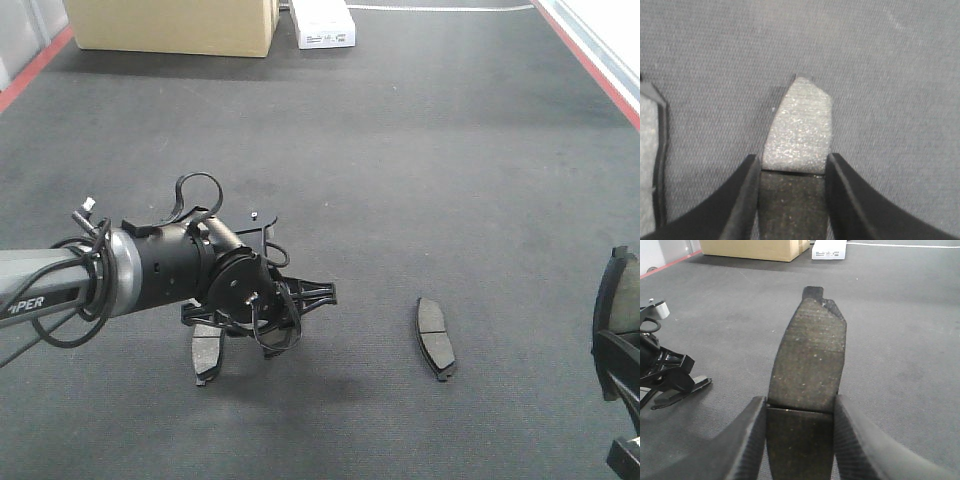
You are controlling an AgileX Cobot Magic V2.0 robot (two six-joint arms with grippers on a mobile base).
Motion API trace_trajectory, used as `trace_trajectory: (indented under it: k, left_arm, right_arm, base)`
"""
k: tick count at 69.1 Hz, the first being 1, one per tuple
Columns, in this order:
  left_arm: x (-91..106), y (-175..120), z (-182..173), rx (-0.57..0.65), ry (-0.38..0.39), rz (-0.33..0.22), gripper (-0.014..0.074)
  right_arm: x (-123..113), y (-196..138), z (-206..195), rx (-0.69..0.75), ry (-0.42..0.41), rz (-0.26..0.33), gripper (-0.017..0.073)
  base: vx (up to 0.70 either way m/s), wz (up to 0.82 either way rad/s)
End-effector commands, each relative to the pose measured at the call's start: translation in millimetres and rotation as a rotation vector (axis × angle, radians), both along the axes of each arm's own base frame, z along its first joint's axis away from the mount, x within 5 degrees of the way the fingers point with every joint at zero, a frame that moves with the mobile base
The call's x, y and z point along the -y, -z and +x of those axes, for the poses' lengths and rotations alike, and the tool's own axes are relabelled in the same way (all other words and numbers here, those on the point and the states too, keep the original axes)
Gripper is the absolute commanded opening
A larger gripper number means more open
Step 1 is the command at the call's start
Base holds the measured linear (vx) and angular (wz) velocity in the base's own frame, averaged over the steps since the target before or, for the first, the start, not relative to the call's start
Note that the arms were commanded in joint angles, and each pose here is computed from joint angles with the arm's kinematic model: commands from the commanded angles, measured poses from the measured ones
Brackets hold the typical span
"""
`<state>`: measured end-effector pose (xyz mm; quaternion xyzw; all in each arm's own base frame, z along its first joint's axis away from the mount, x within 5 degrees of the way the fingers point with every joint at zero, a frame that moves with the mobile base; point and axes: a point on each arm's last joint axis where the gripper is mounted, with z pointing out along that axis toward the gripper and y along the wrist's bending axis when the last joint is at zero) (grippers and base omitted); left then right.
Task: Move and align brake pads A on conveyor
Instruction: 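Lower the left gripper's pad onto the belt beside the nearer pads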
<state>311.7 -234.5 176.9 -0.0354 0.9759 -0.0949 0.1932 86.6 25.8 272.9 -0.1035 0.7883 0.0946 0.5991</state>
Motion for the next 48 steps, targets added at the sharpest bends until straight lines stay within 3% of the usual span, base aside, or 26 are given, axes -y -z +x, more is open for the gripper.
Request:
trace_trajectory:
  k: [1, 26, 48]
  left_arm:
    - [6.0, -26.8, -1.7, 0.058, 0.009, -0.059, 0.0197]
    - [9.3, -24.7, -9.6, 0.016, 0.016, -0.031, 0.0216]
    - [14.2, -24.1, -15.2, -0.001, 0.026, -0.029, 0.0308]
  right_arm:
    - [-2.0, -19.2, 1.0, 0.117, -0.022, 0.017, 0.0003]
    - [-2.0, -19.3, 1.0, 0.118, -0.023, 0.018, 0.0003]
    - [-2.0, -19.2, 1.0, 0.117, -0.022, 0.018, 0.0003]
  base:
    - [0.0, 0.0]
    - [0.0, 0.0]
    - [0.0, 0.0]
